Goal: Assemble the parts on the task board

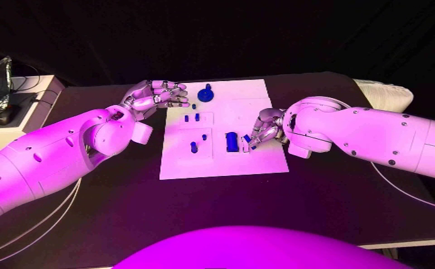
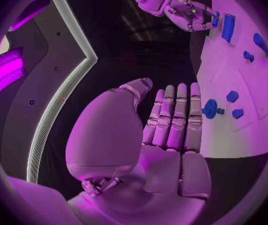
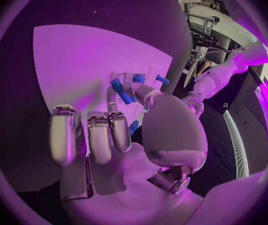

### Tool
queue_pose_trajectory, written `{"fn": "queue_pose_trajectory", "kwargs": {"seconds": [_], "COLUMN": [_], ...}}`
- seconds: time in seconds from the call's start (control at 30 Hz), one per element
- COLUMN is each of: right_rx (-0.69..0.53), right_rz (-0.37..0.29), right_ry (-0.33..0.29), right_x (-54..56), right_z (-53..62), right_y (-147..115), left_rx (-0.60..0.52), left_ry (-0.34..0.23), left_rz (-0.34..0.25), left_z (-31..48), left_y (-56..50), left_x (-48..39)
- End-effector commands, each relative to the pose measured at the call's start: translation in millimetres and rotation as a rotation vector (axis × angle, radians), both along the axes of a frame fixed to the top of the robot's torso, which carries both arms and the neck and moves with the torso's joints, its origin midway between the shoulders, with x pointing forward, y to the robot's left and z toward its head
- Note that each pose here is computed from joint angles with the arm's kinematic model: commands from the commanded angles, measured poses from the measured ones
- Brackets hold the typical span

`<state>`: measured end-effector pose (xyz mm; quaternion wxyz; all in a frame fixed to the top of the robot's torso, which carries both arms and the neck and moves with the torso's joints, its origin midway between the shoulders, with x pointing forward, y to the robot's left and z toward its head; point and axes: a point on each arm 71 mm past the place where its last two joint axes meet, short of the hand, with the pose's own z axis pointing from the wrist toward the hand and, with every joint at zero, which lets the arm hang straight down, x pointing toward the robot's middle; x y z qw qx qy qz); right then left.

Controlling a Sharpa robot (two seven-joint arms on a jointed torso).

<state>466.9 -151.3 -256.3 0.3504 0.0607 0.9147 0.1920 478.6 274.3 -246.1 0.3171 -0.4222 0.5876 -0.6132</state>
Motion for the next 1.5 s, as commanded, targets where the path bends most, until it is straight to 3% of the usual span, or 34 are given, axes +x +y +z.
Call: {"fn": "queue_pose_trajectory", "kwargs": {"seconds": [0.03,0.77,1.17,1.5], "right_rx": [0.006,-0.059,-0.049,-0.027], "right_rz": [-0.011,0.064,0.026,0.019], "right_ry": [-0.003,0.081,0.039,0.039], "right_x": [1.5,-1.8,3.2,2.6], "right_z": [-0.8,-10.8,-11.5,-11.0], "right_y": [1.2,2.1,1.0,5.8], "left_rx": [-0.017,-0.014,-0.014,-0.015], "left_ry": [-0.001,0.003,0.003,0.004], "left_rz": [-0.02,-0.024,-0.025,-0.026], "left_z": [1.1,1.1,1.0,0.5], "left_y": [-2.6,-1.7,-1.7,-2.6], "left_x": [-0.6,-1.1,-1.2,-0.7]}}
